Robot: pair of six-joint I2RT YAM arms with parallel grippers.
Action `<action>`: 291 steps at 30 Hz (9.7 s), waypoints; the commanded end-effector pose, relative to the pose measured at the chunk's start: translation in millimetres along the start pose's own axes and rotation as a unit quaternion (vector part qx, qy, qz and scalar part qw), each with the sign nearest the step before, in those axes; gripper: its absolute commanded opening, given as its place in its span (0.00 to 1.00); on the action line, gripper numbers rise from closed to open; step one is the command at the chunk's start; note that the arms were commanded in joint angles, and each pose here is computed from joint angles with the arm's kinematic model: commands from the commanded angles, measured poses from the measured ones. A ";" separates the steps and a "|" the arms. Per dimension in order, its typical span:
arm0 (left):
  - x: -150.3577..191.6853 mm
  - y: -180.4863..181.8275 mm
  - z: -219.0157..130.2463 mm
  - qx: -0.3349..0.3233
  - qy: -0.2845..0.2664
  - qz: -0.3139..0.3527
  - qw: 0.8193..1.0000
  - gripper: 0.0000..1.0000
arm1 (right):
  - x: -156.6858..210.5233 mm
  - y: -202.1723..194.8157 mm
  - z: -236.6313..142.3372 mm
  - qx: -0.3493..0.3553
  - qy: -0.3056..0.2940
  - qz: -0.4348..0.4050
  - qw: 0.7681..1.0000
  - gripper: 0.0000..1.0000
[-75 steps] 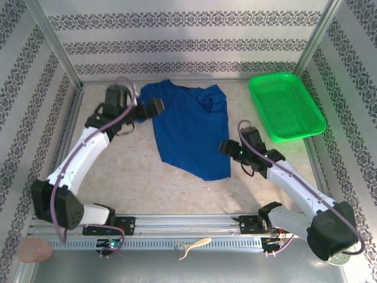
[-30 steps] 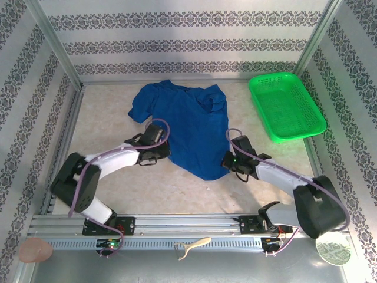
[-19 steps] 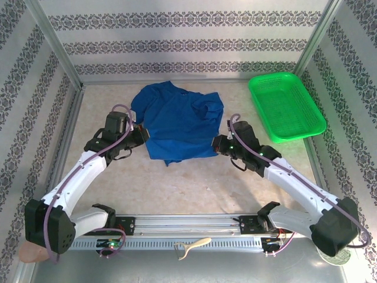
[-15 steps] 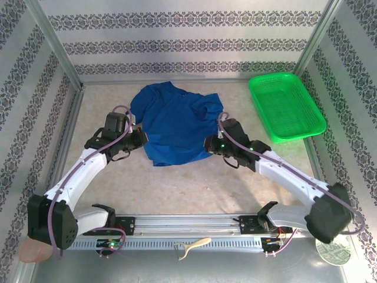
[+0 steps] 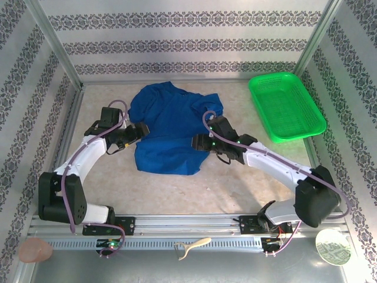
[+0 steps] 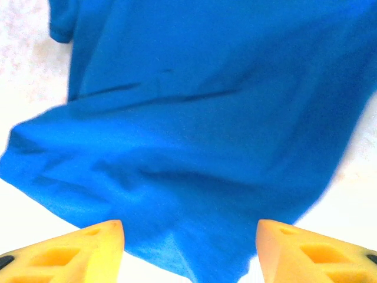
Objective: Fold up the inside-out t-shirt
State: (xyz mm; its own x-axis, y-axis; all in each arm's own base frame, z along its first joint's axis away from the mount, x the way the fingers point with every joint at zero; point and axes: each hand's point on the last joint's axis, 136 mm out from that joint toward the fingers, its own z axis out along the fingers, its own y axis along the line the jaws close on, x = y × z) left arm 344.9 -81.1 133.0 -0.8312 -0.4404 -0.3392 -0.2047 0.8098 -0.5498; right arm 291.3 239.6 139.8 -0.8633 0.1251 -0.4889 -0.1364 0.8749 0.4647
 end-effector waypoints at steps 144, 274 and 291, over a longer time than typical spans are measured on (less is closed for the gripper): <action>88.0 18.0 -0.6 -0.033 -0.019 0.051 0.998 0.00 | -33.4 -37.1 115.2 0.137 0.106 -0.052 0.984 0.35; -226.9 -199.2 -230.3 0.239 -0.296 0.061 0.923 0.00 | -242.8 -28.5 -214.2 -0.113 -0.358 0.110 0.920 0.00; 46.3 61.1 -16.9 0.081 -0.148 -0.127 0.977 0.00 | 91.7 -183.5 -24.8 0.076 -0.113 0.314 0.940 0.00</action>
State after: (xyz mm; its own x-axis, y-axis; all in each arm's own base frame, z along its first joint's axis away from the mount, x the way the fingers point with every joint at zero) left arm 263.6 -52.3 60.5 -0.6460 -0.7247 -0.2397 -0.3893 0.5829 -0.7132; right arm 226.4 92.5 30.1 -0.6930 0.6617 -0.2862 0.3897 0.6778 0.6235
